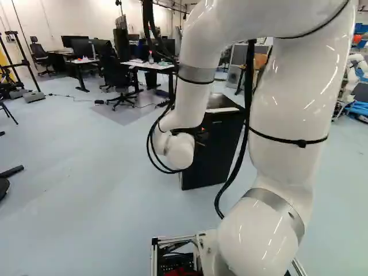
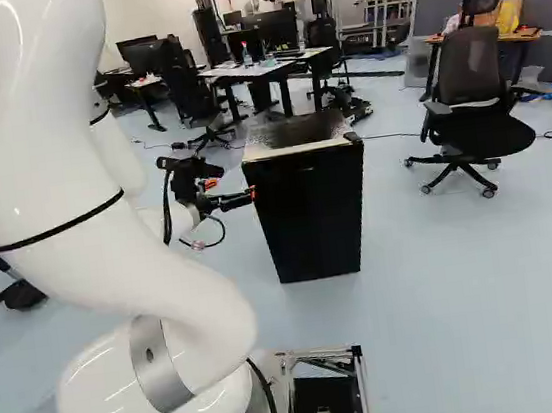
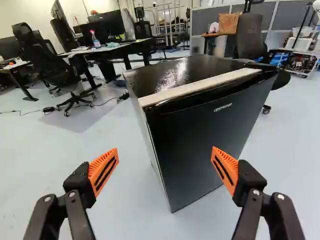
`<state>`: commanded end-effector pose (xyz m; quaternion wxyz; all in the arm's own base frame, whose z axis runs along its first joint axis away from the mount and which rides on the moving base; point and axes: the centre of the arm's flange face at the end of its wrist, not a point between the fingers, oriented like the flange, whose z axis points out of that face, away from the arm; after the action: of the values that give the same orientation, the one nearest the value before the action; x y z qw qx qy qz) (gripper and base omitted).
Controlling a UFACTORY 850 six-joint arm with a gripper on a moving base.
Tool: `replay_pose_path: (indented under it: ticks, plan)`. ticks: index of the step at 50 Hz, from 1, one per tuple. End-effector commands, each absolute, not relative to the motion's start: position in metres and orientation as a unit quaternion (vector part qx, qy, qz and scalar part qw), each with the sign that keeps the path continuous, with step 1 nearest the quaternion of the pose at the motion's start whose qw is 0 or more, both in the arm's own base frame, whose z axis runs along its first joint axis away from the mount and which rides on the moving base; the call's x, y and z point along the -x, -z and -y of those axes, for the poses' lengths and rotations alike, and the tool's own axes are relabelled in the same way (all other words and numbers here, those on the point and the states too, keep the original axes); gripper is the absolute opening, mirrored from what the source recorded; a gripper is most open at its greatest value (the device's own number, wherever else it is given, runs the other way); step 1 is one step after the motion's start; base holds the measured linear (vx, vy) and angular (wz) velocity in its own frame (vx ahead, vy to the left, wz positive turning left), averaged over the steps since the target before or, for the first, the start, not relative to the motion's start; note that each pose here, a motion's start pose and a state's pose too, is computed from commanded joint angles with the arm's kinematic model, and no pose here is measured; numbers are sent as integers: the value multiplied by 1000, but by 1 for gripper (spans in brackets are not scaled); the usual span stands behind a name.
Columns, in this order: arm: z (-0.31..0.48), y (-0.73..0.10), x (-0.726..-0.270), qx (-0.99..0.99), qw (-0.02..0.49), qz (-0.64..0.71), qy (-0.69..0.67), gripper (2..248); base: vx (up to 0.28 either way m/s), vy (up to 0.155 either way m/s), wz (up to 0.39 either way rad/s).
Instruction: Grab a drink from the fridge
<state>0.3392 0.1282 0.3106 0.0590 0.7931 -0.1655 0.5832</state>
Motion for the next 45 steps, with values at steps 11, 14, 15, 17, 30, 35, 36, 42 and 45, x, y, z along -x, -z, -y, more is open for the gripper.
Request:
replay_pose_path:
  ticks: [11, 14, 15, 17, 30, 35, 36, 42, 45]
  plan:
    - [-141, -304, -353, -791, 67, 178, -581, 247, 0, 0, 0]
    - [-145, -303, -356, -790, 68, 182, -582, 247, 0, 0, 0]
    - [-146, -303, -357, -789, 68, 183, -582, 247, 0, 0, 0]
    - [-149, -303, -359, -788, 68, 186, -583, 247, 0, 0, 0]
    - [-165, -301, -373, -781, 72, 203, -586, 247, 0, 0, 0]
    - [-170, -300, -380, -778, 74, 212, -587, 247, 0, 0, 0]
    - [-171, -300, -381, -777, 74, 214, -587, 247, 0, 0, 0]
    - [-175, -299, -392, -773, 78, 228, -587, 247, 0, 0, 0]
    - [-177, -298, -397, -770, 80, 236, -587, 247, 0, 0, 0]
